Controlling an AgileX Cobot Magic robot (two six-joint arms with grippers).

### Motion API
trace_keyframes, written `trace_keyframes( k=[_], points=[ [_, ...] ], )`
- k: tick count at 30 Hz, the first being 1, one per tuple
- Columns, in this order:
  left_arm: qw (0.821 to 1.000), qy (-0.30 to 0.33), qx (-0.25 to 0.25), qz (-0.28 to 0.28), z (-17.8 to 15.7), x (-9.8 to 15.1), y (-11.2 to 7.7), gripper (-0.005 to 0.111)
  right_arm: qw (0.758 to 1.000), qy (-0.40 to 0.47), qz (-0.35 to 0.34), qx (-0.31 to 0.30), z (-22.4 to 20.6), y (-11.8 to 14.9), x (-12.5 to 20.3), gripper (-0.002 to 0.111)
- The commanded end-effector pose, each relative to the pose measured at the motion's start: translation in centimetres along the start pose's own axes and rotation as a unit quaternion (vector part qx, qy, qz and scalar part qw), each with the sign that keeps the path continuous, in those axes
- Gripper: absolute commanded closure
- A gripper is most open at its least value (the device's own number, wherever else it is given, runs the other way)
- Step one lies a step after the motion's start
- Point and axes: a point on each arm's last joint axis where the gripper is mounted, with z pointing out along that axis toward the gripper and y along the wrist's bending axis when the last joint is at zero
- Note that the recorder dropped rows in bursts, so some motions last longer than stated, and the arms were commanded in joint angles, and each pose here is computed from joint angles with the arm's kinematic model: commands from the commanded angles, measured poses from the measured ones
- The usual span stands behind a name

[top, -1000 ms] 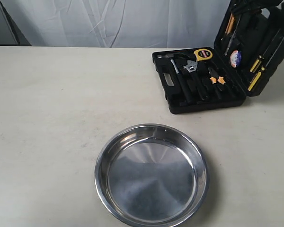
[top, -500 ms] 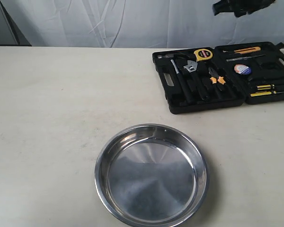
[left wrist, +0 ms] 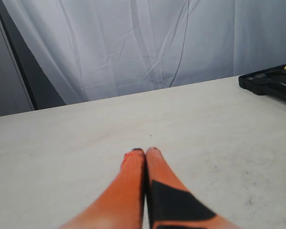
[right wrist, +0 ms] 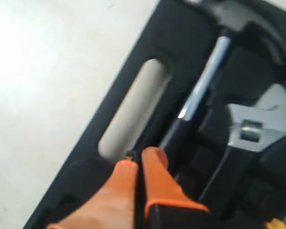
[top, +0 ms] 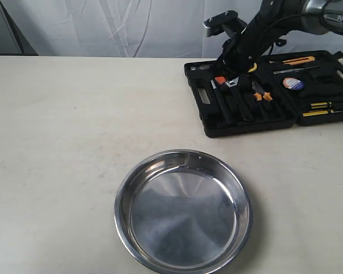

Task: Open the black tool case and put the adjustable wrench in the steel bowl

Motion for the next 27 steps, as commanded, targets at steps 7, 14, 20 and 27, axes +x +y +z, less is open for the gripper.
trace_keyframes(
  k=[7,14,20,27],
  points=[
    [1.000,-0.003,0.002,-0.001,0.0,-0.1,0.0,0.106,0.907,0.116,0.172,0.367,-4.8,-6.2,2.9,0.105],
    [1.000,-0.003,0.002,-0.001,0.0,-0.1,0.0,0.106,0.982,-0.046,0.095,0.159,-1.4,-3.4,-0.5,0.105],
    [1.000,-0.001,0.002,-0.001,0.0,-0.1,0.0,0.106,0.983,-0.003,0.145,0.113,1.5,-3.1,1.0,0.097],
    [1.000,-0.002,0.002,-0.001,0.0,-0.1,0.0,0.106,0.981,0.007,0.158,0.111,3.1,-3.3,1.7,0.043]
  ],
)
